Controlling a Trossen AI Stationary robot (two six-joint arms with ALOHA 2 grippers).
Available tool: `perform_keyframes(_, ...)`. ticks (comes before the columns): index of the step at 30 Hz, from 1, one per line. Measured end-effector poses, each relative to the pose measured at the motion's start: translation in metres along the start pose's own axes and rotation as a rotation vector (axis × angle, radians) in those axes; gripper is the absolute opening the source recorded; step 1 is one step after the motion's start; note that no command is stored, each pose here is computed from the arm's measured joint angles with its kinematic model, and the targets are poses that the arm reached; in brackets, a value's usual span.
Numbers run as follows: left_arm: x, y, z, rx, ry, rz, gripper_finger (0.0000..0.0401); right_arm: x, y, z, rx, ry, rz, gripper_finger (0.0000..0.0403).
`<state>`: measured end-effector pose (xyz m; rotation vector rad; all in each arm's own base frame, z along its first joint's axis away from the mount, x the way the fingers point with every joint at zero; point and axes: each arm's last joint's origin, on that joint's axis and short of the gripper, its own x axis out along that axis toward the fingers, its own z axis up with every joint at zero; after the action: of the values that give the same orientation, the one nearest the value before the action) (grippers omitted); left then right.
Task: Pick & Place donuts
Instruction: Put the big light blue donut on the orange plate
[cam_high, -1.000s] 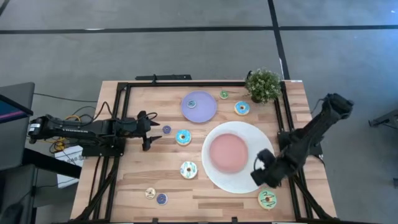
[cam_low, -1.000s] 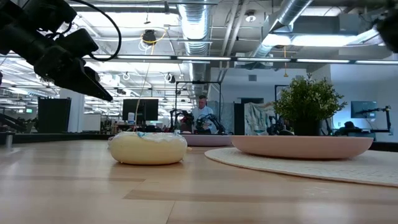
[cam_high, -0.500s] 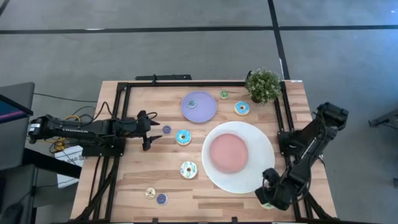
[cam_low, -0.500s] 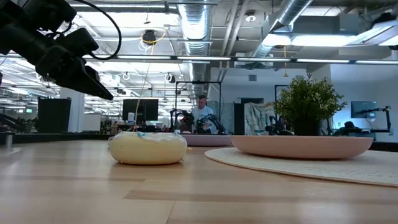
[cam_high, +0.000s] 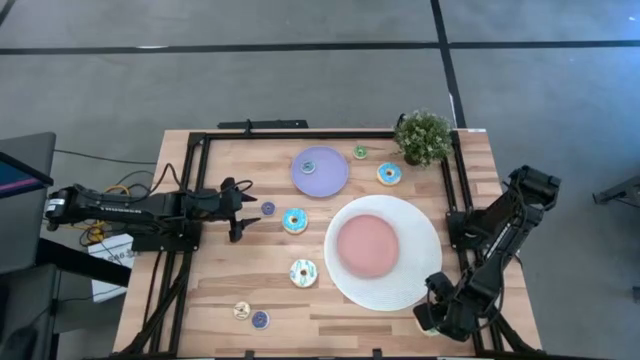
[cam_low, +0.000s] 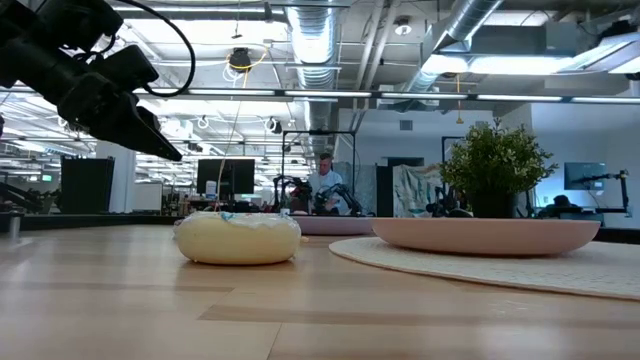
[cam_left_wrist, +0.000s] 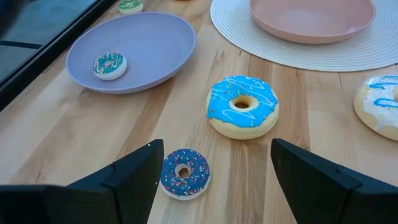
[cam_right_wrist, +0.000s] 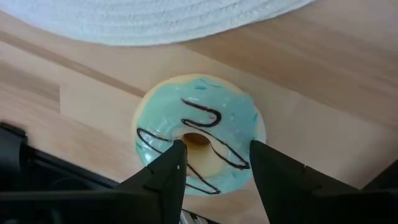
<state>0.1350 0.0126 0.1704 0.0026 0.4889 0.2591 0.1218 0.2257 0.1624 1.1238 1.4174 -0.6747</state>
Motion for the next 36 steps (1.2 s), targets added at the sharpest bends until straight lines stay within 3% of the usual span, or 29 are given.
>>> perform_keyframes(19, 0.0, 0.0, 0.0, 0.0, 0.0, 0.0, 0.029, -0.01, 0.0, -0.01, -0.011, -0.013, -0.017, 0.0182)
perform_keyframes(30, 0.0, 0.0, 0.0, 0.0, 0.0, 0.0, 0.029, -0.004, -0.004, -0.003, -0.009, -0.043, -0.033, 0.0256)
perform_keyframes(36, 0.0, 0.0, 0.0, 0.0, 0.0, 0.0, 0.029, -0.004, -0.003, -0.004, -0.024, -0.005, -0.048, 0.0265)
